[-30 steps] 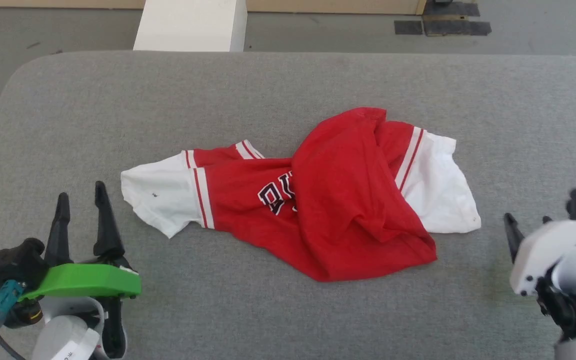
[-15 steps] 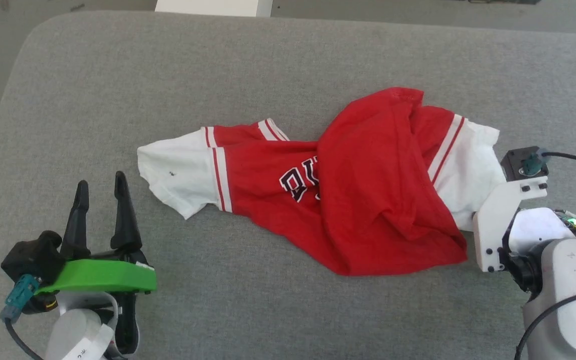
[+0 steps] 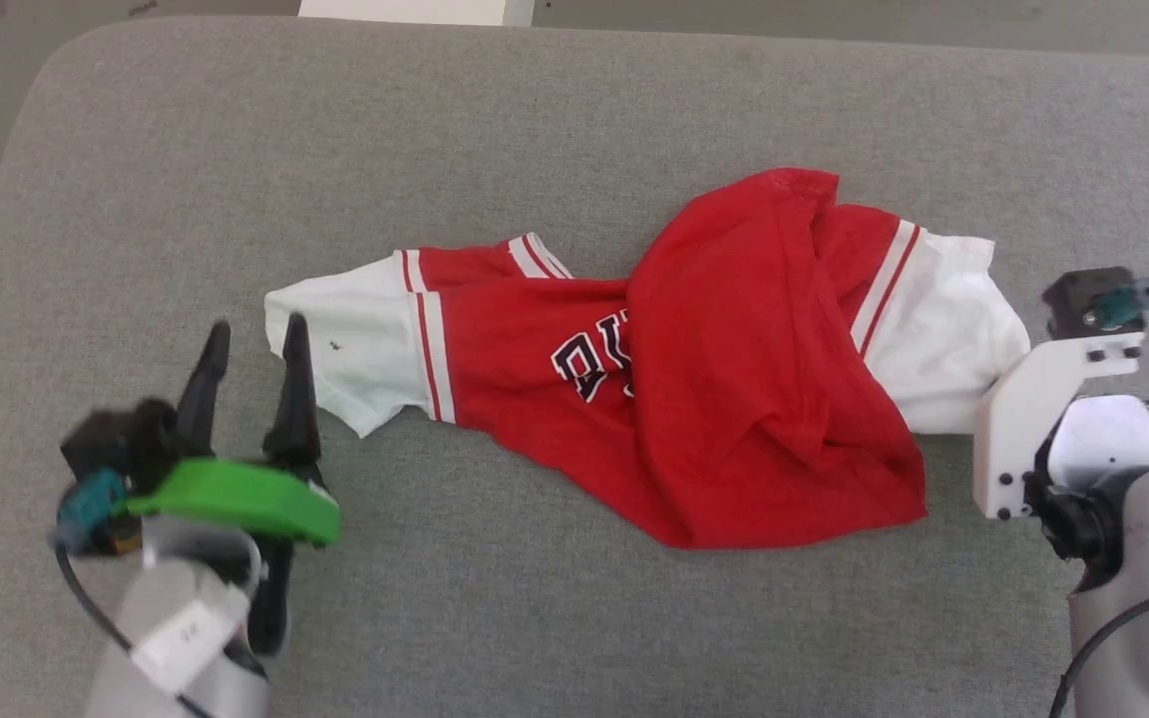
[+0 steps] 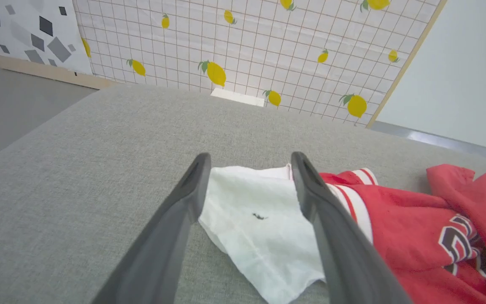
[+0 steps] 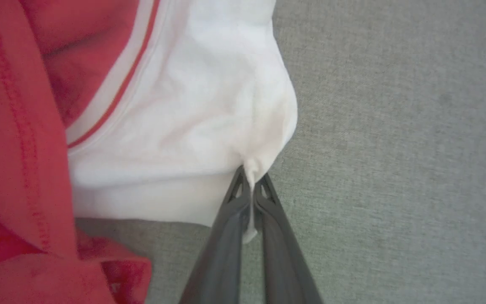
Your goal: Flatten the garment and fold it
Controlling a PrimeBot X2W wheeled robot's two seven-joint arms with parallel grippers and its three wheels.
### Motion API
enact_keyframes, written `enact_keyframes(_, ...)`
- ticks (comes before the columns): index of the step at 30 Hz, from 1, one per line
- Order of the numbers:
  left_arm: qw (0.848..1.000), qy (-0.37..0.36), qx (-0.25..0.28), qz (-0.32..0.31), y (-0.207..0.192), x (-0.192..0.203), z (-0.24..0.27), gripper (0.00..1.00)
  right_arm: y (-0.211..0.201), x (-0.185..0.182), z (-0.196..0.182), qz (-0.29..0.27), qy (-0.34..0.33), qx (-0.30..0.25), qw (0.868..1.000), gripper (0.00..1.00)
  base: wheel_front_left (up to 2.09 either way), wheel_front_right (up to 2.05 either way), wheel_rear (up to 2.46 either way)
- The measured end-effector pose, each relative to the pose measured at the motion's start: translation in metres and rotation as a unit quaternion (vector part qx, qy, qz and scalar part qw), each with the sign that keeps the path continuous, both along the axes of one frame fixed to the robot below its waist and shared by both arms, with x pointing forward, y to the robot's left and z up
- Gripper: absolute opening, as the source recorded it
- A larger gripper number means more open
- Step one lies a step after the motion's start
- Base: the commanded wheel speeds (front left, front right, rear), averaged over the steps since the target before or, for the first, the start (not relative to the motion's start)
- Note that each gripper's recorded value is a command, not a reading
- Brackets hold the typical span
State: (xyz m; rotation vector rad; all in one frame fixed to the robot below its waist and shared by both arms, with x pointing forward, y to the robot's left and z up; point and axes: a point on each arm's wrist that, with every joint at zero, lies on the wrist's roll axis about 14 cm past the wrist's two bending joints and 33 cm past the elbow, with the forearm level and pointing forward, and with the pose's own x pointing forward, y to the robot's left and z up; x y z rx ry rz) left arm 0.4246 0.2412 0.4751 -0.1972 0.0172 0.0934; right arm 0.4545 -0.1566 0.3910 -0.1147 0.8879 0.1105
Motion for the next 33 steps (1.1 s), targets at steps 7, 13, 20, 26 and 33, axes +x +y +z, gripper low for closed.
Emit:
enact_keyframes(7,0.990,0.135,0.032,-0.037,0.005,0.043,-0.012,1.00,0.003,0.004,0.018,0.004,-0.035,0.012,0.999,0.00,0.00,0.00,0.00)
enact_keyframes(13,0.947,0.314,0.058,-0.038,0.019,0.049,-0.053,1.00,0.014,0.001,0.019,0.022,-0.037,0.023,0.999,0.00,0.00,0.00,0.00)
enact_keyframes(20,0.903,0.421,0.058,-0.057,0.014,0.040,-0.097,1.00,0.013,0.001,0.013,0.022,-0.032,0.020,0.999,0.00,0.00,0.00,0.00)
enact_keyframes(26,0.885,0.459,0.011,-0.072,0.007,0.038,-0.109,0.00,0.007,0.003,0.010,0.015,-0.031,0.018,0.999,0.00,0.00,0.00,0.00)
enact_keyframes(33,0.901,0.426,-0.027,-0.077,0.000,0.043,-0.100,0.00,0.006,0.007,0.015,0.011,-0.050,0.021,0.998,0.00,0.00,0.00,0.00)
